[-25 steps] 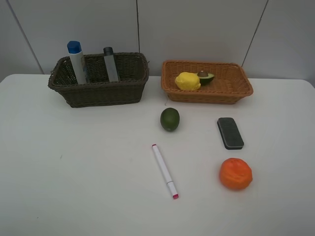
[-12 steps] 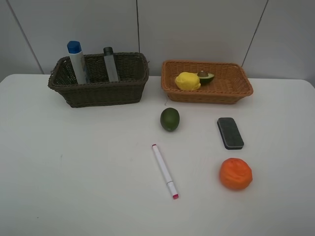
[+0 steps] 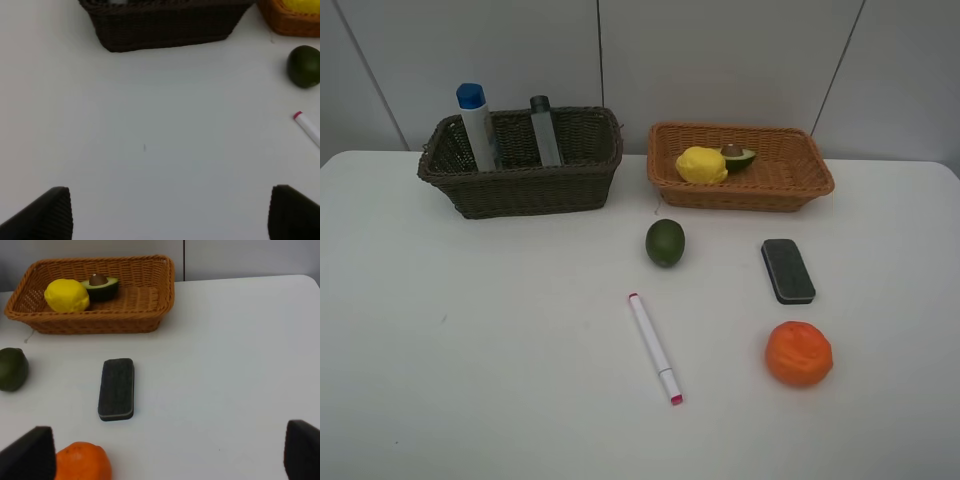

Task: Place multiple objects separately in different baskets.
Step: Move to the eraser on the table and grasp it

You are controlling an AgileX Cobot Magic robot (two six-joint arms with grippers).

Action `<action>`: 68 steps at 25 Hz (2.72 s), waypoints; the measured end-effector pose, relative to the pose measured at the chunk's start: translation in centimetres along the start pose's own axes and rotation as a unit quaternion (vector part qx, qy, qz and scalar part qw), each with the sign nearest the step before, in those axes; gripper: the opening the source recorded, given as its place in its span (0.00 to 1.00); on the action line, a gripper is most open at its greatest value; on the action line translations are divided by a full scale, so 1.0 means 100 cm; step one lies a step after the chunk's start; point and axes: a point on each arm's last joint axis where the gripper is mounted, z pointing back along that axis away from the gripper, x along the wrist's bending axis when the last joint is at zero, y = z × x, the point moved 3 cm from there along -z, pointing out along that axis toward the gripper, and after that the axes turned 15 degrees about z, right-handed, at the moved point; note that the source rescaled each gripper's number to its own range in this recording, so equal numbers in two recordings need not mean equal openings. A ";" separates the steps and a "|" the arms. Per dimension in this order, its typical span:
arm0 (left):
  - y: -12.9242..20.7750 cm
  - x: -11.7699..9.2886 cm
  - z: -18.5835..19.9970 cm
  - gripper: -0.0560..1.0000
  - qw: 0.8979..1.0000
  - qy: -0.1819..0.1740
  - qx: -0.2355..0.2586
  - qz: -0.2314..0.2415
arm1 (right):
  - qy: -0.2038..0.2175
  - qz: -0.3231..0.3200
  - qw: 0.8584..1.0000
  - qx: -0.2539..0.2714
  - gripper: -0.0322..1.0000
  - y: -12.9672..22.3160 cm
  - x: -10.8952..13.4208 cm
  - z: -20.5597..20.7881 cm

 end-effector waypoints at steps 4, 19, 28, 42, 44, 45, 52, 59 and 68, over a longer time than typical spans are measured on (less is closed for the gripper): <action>-0.001 0.002 0.000 0.99 0.999 -0.041 -0.017 0.022 | 0.007 0.004 1.000 0.001 1.00 0.000 -0.002 0.000; -0.002 0.003 0.000 0.99 0.997 -0.068 -0.028 0.036 | -0.033 0.011 0.965 0.259 1.00 -0.064 -0.008 -0.154; -0.002 0.003 0.000 0.99 0.997 -0.068 -0.028 0.036 | -0.082 0.032 0.907 0.411 1.00 -0.058 0.015 -0.279; -0.002 0.003 0.000 0.99 0.997 -0.067 -0.028 0.036 | -0.155 0.069 0.869 0.465 1.00 -0.028 0.073 -0.343; -0.002 0.003 0.000 0.99 0.997 -0.067 -0.028 0.036 | -0.163 0.081 0.872 0.455 1.00 -0.028 0.084 -0.346; -0.002 0.003 0.000 0.99 0.997 -0.067 -0.028 0.036 | -0.164 0.083 0.873 0.452 1.00 -0.027 0.087 -0.349; -0.002 0.003 0.000 0.99 0.997 -0.067 -0.028 0.036 | -0.164 0.083 0.872 0.453 1.00 -0.003 0.094 -0.372; -0.002 0.003 0.000 0.99 0.997 -0.067 -0.028 0.036 | -0.163 0.087 0.873 0.451 0.99 0.010 0.098 -0.383; -0.002 0.003 0.000 0.99 0.997 -0.067 -0.028 0.036 | -0.162 0.106 0.868 0.457 0.49 0.012 0.095 -0.383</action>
